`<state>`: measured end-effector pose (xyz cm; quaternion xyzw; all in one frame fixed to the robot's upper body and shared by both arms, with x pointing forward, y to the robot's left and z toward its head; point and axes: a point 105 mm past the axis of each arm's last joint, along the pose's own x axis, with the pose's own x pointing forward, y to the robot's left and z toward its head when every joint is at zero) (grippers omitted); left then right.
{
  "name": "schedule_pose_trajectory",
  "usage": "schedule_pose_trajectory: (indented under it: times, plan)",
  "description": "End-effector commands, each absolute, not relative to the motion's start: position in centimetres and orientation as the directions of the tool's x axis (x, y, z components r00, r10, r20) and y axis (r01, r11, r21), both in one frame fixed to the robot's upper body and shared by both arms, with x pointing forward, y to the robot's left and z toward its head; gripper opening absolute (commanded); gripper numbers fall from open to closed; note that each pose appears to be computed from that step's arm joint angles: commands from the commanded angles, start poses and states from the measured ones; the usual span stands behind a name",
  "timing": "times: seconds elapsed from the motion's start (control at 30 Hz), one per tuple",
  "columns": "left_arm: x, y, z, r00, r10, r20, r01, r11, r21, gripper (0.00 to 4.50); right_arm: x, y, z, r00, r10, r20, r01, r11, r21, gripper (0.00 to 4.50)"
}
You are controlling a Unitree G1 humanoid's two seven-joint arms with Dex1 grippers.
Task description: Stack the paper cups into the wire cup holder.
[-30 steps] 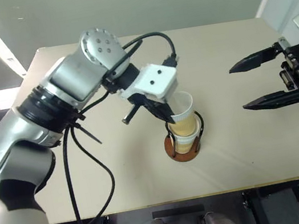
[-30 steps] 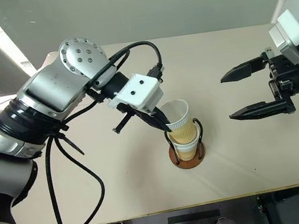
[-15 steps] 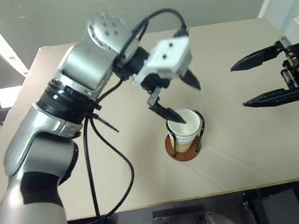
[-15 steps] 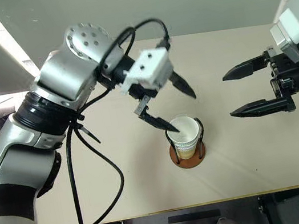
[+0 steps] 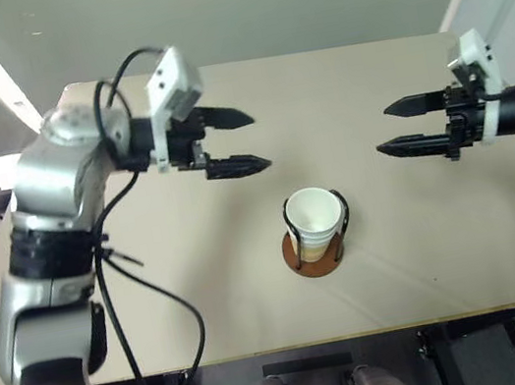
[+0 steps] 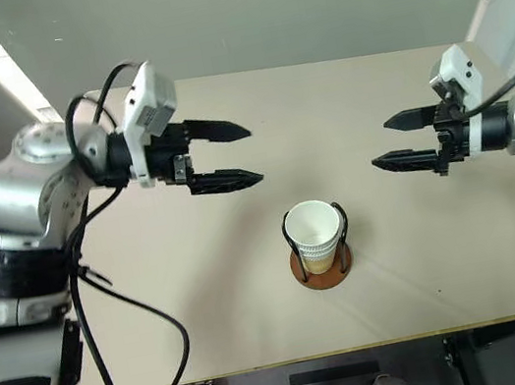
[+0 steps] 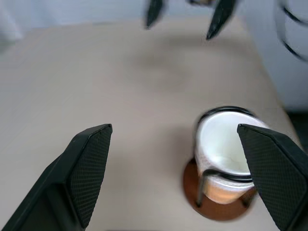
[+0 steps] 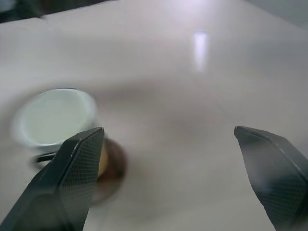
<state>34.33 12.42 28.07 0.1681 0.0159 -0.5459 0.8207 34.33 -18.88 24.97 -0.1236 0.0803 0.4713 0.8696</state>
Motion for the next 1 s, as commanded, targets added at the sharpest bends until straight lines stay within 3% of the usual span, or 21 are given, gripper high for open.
schedule_pose_trajectory:
  times: [0.03,0.2,0.37,0.47,1.0]
  plan:
    - [35.1,15.8,28.8,0.635,-0.771,-0.044,0.748,0.599,0.286,4.46,35.7,-20.3,24.3,0.641,0.727,-0.246,-0.766,0.625,-0.15,4.5]
    - [35.7,20.5,25.3,0.828,-0.559,-0.046,0.55,0.792,0.265,4.46,39.0,-22.9,22.4,0.794,0.57,-0.211,-0.6,0.79,-0.124,4.5]
    - [36.5,23.6,23.8,0.918,-0.396,-0.03,0.392,0.891,0.229,4.46,42.1,-25.6,20.4,0.918,0.347,-0.191,-0.373,0.921,-0.117,4.5]
    - [36.7,24.1,23.8,0.932,-0.362,-0.003,0.357,0.915,0.188,4.46,43.1,-26.8,19.6,0.953,0.258,-0.16,-0.271,0.96,-0.064,4.5]
    - [36.5,24.2,25.4,0.952,-0.286,0.104,0.276,0.955,0.107,4.46,43.6,-26.3,19.6,0.955,0.288,-0.071,-0.289,0.957,-0.015,4.5]
